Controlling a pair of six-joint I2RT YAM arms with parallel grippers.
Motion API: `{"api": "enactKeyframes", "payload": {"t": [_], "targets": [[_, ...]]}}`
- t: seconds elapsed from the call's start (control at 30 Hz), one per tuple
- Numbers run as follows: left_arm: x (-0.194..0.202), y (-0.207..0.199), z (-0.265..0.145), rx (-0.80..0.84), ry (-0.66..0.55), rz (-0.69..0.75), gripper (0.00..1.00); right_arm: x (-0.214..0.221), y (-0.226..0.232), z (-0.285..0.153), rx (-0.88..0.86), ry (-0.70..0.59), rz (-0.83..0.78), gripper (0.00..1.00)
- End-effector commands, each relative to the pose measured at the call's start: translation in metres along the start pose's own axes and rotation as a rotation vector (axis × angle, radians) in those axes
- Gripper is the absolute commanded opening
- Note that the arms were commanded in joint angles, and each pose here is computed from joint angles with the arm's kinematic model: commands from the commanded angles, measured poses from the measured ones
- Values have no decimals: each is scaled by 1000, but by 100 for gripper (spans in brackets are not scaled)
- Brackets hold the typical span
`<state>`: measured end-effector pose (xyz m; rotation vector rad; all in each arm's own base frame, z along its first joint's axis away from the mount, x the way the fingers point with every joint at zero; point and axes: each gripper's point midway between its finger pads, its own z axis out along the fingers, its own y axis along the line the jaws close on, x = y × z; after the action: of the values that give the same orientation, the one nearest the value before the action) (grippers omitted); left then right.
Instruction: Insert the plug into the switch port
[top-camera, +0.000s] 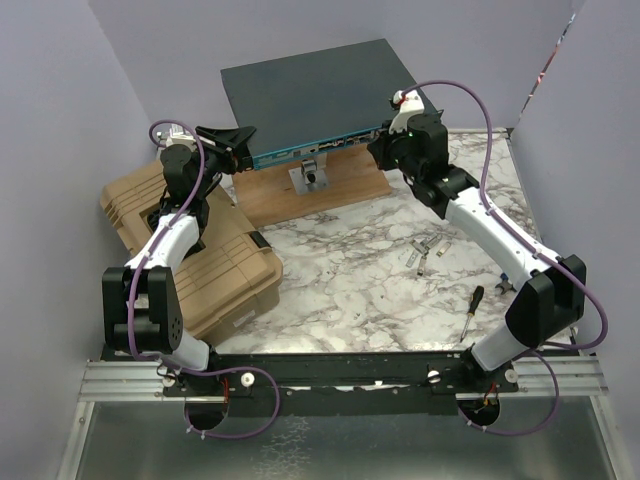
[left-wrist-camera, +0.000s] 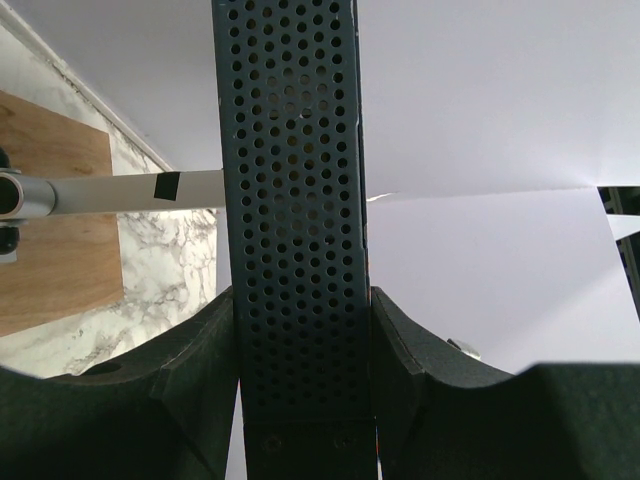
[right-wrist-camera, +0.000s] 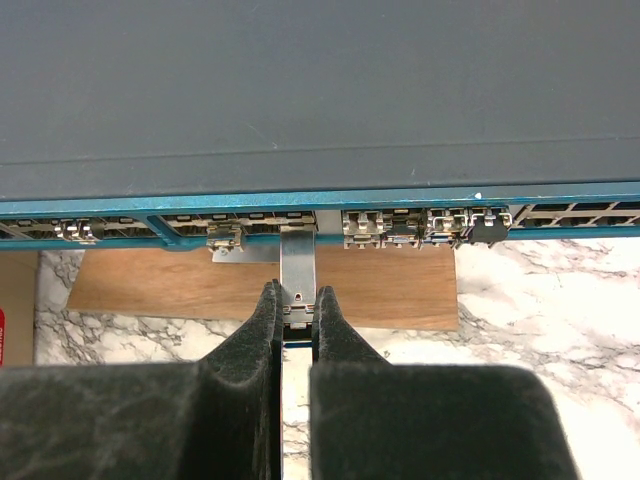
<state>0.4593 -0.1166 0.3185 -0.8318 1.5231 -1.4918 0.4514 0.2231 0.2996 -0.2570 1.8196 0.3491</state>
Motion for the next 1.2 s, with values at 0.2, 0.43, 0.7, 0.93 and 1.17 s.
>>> {"api": "enactKeyframes", "payload": {"t": [0.2,0.43,0.7,0.93,1.17], "targets": [[33,24,4,-78,107,42,0,-55,4,9,-40,-205,-18,1],[33,23,4,-75,107,42,0,-50,2,15,-30,-223,14,1],[33,25,3,-80,107,47,0,-82,16,4,-80,-233,59,1],[32,24,3,-80,104,47,0,-75,10,10,-58,-245,4,1],[33,23,2,-80,104,53,0,-57,12,17,-69,-227,58,1]]}}
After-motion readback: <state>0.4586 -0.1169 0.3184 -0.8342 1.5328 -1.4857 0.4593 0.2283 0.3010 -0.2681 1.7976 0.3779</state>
